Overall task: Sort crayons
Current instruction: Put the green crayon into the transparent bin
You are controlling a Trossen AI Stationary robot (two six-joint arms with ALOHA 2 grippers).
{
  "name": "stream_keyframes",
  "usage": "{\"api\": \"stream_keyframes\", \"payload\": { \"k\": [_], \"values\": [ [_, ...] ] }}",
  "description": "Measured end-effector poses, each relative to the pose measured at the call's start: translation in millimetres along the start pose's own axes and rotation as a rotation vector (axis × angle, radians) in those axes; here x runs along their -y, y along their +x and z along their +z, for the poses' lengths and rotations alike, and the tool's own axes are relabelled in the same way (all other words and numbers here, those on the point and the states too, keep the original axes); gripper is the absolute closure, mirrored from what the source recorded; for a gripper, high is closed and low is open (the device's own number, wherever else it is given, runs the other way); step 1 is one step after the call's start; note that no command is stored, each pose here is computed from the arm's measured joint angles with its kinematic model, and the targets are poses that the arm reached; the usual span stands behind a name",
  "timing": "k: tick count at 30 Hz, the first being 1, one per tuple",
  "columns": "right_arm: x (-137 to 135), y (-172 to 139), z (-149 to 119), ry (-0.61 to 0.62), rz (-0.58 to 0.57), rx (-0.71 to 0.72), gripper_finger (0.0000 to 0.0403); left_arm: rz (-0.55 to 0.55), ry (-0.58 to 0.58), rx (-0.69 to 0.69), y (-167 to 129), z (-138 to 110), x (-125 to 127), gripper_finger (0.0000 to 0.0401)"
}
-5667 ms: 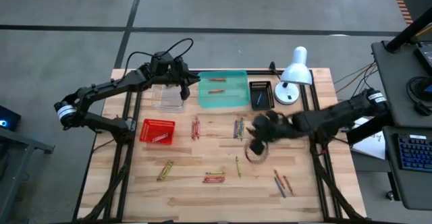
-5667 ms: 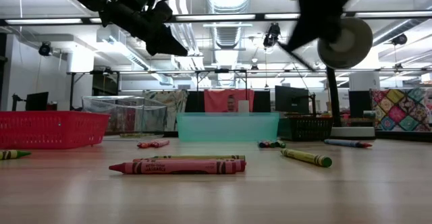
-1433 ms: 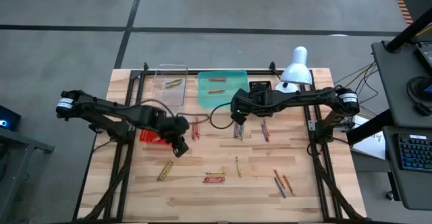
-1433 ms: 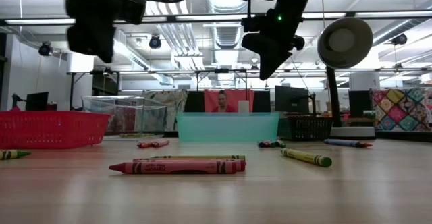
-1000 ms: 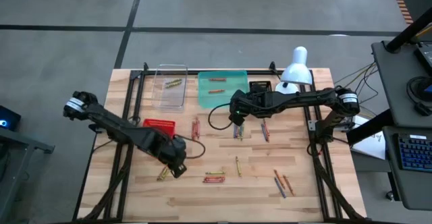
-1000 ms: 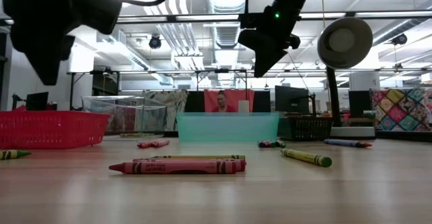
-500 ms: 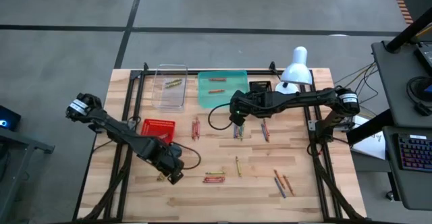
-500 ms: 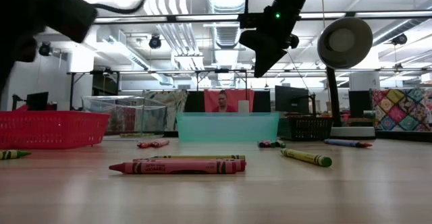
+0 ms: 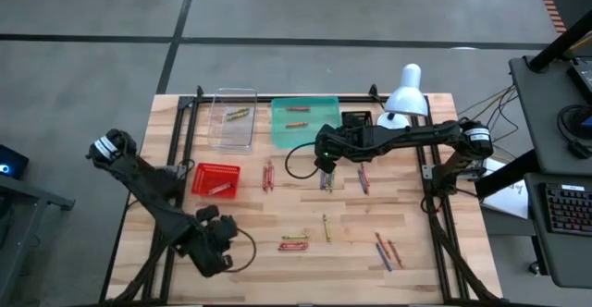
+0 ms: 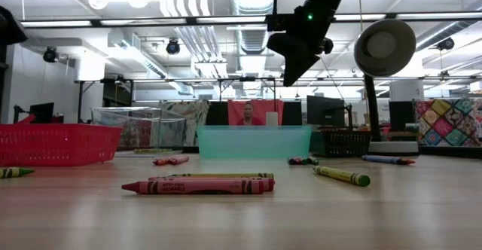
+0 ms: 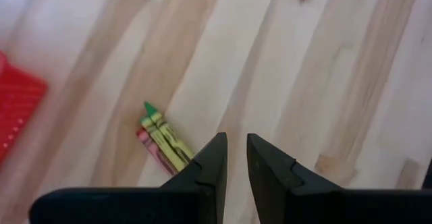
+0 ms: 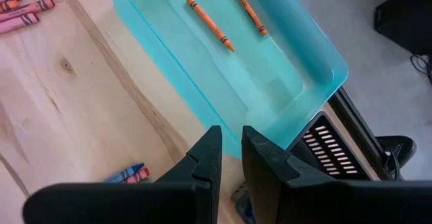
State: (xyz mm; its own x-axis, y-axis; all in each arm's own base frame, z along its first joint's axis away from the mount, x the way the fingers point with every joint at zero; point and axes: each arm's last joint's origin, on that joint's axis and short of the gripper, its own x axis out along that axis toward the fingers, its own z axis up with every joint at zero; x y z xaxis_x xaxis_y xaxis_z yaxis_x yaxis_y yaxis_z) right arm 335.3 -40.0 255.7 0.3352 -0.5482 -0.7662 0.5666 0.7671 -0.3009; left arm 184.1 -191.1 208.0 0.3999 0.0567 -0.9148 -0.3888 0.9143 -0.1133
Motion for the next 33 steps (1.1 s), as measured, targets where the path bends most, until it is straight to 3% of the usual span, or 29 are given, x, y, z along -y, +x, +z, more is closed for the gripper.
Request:
{"api": "stream_keyframes", "payload": {
  "k": [4,21,33],
  "values": [
    [-2.1,-1.3,-0.6,0.005,0.004,0.002,0.0353,0.014,-0.008,0.063,-1.7,-2.4,1.1,0.0357],
    [-15.6,-8.7,-6.9,-0.04,0.029,0.008,0.0353,0.06,-0.01,0.075,-1.8,-3.0,-3.0,0.0299],
    [-15.7,-7.6,-8.4,-0.035,0.027,0.003,0.0353,0.059,-0.017,0.075,-1.5,-3.1,-3.2,0.0296]
  ]
}}
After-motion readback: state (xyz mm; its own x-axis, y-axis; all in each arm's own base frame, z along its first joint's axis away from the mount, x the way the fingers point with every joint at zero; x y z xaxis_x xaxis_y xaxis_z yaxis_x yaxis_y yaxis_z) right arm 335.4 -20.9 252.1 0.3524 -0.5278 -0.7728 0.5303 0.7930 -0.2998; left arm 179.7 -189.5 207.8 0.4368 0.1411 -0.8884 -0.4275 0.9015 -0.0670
